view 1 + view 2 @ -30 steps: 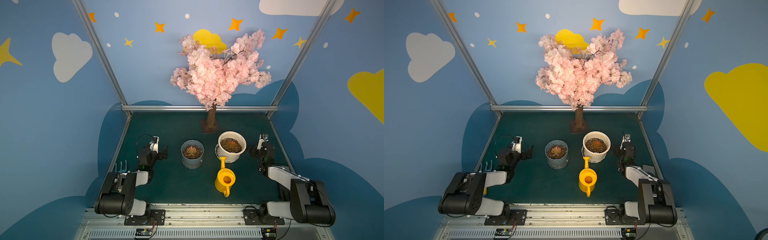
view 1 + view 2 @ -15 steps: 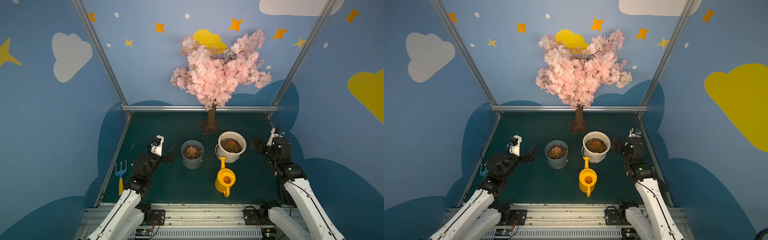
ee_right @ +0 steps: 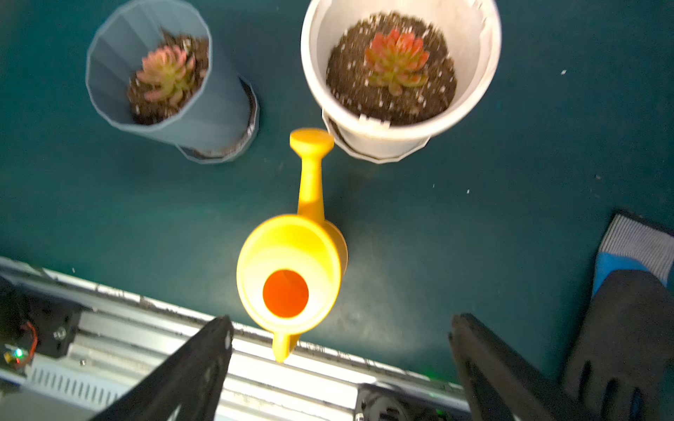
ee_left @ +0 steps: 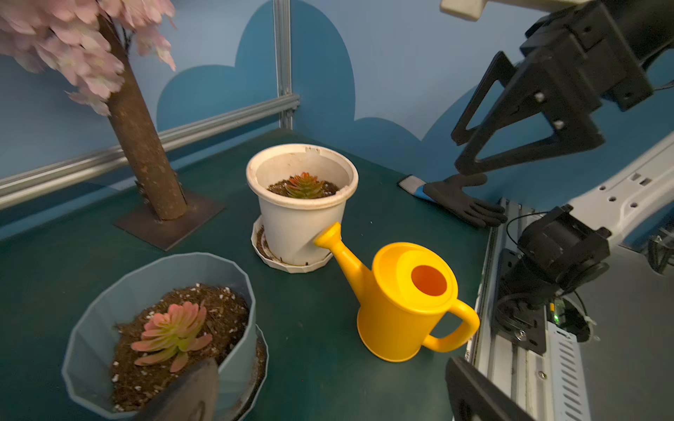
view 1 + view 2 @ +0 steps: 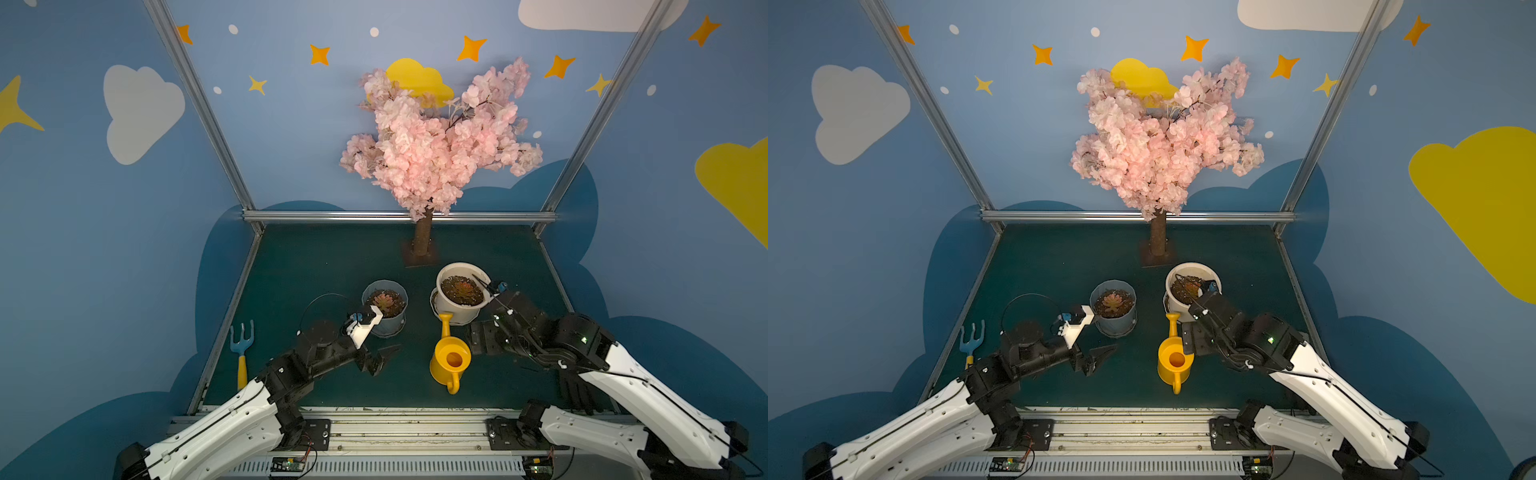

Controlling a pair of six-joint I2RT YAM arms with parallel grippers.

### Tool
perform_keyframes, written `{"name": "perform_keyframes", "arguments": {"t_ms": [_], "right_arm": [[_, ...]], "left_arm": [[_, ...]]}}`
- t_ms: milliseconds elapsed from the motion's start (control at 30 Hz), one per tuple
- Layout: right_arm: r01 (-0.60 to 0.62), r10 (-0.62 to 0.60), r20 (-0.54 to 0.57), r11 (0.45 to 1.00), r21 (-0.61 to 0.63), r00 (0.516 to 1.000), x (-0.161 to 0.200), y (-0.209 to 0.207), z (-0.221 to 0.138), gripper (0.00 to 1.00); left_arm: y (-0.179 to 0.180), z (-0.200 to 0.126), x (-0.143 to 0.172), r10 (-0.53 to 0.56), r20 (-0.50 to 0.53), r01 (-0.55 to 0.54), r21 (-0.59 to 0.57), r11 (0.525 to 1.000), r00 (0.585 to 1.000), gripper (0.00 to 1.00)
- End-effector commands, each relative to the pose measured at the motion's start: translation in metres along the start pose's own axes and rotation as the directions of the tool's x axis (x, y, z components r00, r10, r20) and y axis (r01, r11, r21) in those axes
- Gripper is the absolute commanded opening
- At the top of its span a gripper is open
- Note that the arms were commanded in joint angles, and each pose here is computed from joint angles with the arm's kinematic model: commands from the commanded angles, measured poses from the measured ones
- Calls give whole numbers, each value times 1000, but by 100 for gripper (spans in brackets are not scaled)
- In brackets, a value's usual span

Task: Water the succulent around the soil edge
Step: Pick up the watering can from the center of the board.

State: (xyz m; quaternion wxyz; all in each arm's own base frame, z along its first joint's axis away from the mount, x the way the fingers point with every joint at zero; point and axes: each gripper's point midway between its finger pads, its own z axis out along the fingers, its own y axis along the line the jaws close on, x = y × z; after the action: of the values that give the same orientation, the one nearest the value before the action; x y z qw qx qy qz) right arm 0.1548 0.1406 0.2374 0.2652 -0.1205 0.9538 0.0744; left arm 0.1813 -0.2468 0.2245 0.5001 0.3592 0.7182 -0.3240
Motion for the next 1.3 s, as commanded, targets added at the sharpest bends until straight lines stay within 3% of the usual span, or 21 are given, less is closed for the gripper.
{"name": "perform_keyframes", "arguments": {"t_ms": [0, 333, 700, 867, 967, 1067, 1267], "right_arm": [[-11, 14, -83, 999, 40, 996, 33, -12, -4, 98], [-11, -1, -95, 992, -123, 996, 69, 30, 51, 97], [-17, -10, -127, 977, -213, 992, 94, 51, 75, 94], [26, -49, -152, 988, -155, 987, 107, 45, 90, 93], [38, -53, -115, 991, -131, 992, 110, 43, 104, 89], [57, -60, -21, 993, -100, 998, 110, 41, 118, 78], [117, -112, 113, 992, -42, 987, 104, 39, 121, 69]], "left_arm": [[-12, 2, 6, -17, -3, 17, 69, 997, 1000, 100], [-21, 8, 32, 21, -29, -17, 123, 992, 999, 100], [-20, 10, 39, 48, -47, -42, 122, 992, 998, 100], [-21, 11, 40, 49, -53, -42, 126, 991, 997, 100], [-19, 11, 41, 54, -53, -48, 112, 993, 997, 100], [-16, 11, 43, 59, -59, -53, 101, 993, 996, 100], [-16, 13, 43, 63, -65, -56, 100, 993, 996, 100]]}}
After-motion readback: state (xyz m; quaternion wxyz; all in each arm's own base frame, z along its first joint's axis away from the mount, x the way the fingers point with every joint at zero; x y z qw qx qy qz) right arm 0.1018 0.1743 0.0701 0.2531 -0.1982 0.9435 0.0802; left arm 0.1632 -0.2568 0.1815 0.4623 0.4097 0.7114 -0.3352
